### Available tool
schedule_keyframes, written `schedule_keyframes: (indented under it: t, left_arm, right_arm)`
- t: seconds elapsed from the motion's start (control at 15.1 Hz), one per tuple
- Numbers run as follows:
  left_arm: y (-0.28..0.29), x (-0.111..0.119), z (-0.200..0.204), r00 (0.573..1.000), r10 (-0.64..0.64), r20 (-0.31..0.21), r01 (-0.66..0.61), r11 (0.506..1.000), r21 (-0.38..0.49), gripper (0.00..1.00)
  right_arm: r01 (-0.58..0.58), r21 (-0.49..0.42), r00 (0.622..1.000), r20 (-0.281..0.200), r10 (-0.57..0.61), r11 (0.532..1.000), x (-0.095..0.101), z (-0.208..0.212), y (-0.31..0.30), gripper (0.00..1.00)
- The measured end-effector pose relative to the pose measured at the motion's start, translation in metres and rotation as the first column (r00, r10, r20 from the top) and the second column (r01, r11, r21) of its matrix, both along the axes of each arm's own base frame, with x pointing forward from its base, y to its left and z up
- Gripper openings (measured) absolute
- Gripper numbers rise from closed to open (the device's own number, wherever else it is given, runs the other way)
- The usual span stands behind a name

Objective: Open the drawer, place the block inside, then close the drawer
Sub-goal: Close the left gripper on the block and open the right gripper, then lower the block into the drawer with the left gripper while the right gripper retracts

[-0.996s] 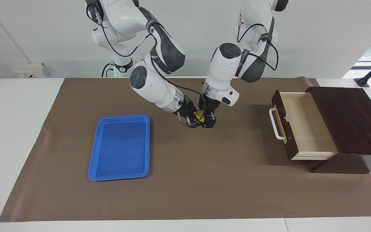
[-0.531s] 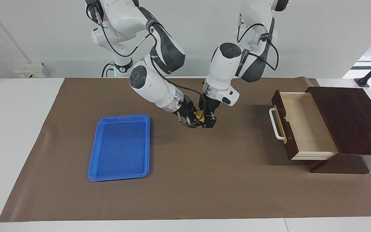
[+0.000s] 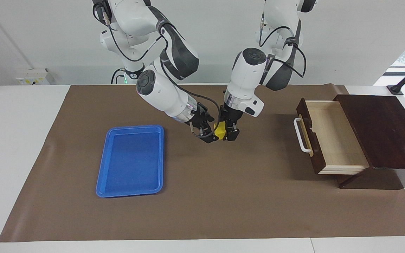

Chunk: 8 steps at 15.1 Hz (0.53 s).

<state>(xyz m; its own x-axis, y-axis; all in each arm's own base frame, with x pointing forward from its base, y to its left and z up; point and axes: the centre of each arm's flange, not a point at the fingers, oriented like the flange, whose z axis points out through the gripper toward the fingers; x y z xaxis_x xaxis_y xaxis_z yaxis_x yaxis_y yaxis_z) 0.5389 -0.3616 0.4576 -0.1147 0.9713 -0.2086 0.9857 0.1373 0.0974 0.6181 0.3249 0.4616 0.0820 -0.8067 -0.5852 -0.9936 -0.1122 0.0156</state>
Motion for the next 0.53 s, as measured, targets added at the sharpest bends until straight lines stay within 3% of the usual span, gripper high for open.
schedule_keyframes:
  t: [0.27, 0.53]
  left_arm:
    - [0.015, 0.005, -0.004, 0.999, -0.014, -0.031, 0.015, 0.999, 0.029, 0.57]
    - [0.106, 0.037, 0.018, 0.993, -0.072, -0.089, 0.08, 0.993, 0.083, 0.57]
  right_arm:
    - [0.015, -0.002, 1.0, -0.003, -0.015, 1.0, 0.005, 0.004, -0.014, 1.0]
    - [-0.038, -0.056, 0.999, 0.025, 0.04, 0.998, 0.02, 0.024, -0.09, 1.0]
